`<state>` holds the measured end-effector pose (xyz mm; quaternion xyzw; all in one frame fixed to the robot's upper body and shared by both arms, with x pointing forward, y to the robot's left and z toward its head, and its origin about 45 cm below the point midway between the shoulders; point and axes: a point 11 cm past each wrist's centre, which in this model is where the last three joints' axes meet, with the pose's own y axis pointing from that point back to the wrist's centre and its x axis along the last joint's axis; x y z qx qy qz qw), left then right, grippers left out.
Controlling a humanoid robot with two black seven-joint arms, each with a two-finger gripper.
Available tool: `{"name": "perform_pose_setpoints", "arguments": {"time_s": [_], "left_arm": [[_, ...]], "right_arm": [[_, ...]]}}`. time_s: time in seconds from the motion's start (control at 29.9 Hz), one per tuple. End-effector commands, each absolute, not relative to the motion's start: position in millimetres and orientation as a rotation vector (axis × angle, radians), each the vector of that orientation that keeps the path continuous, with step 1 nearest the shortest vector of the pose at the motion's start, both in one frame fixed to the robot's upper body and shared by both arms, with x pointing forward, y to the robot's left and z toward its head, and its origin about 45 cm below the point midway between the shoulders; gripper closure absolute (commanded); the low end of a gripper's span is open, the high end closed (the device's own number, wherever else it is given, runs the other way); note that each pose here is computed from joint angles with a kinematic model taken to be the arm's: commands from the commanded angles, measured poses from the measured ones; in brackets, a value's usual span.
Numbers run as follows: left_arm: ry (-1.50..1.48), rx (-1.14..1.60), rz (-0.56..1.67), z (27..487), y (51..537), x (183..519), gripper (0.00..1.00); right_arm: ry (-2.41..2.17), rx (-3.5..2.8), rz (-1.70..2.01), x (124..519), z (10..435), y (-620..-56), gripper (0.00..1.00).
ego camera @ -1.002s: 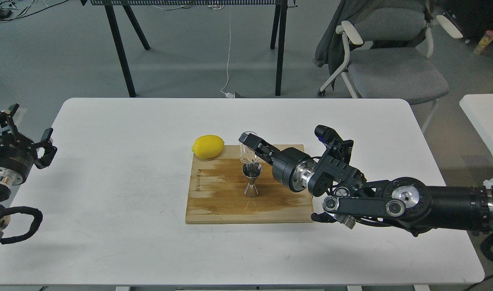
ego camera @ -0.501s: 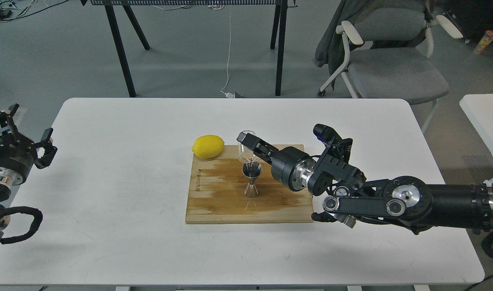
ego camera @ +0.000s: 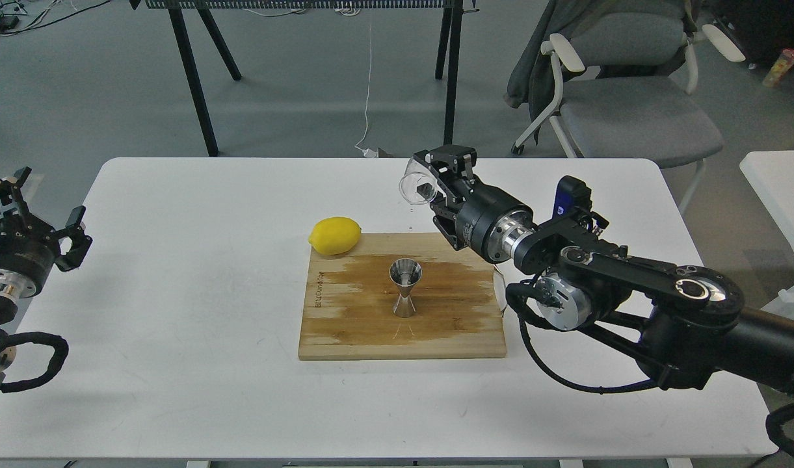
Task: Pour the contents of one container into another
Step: 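Tilt the glass cup upright and raise it away from the jigger, then lower the glass cup back onto the table with the right gripper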
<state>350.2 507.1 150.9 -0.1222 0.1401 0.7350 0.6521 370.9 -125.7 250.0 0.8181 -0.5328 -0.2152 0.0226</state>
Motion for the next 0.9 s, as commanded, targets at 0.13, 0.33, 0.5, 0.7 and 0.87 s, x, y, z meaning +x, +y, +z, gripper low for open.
{"name": "perform_pose_setpoints", "arguments": {"time_s": [0.13,0.33,0.5,0.7,0.87], "left_arm": [[0.32,-0.274,1.667,150,506,350,0.06],[0.322,-0.272,1.666,149,506,349,0.06],[0.332,-0.271,1.666,145,504,348,0.06],[0.342,-0.275,1.659,141,498,348,0.06],[0.342,-0.274,1.658,141,498,348,0.06]], "right_arm": [[-2.248,2.279,-1.402,377,240,-238,0.52],[-2.561,1.912,-1.869,352,202,-305,0.53],[-2.685,1.598,-2.112,328,163,-337,0.53],[-2.668,1.278,-2.327,314,118,-348,0.53],[-2.645,1.174,-2.39,310,102,-349,0.54]]}}
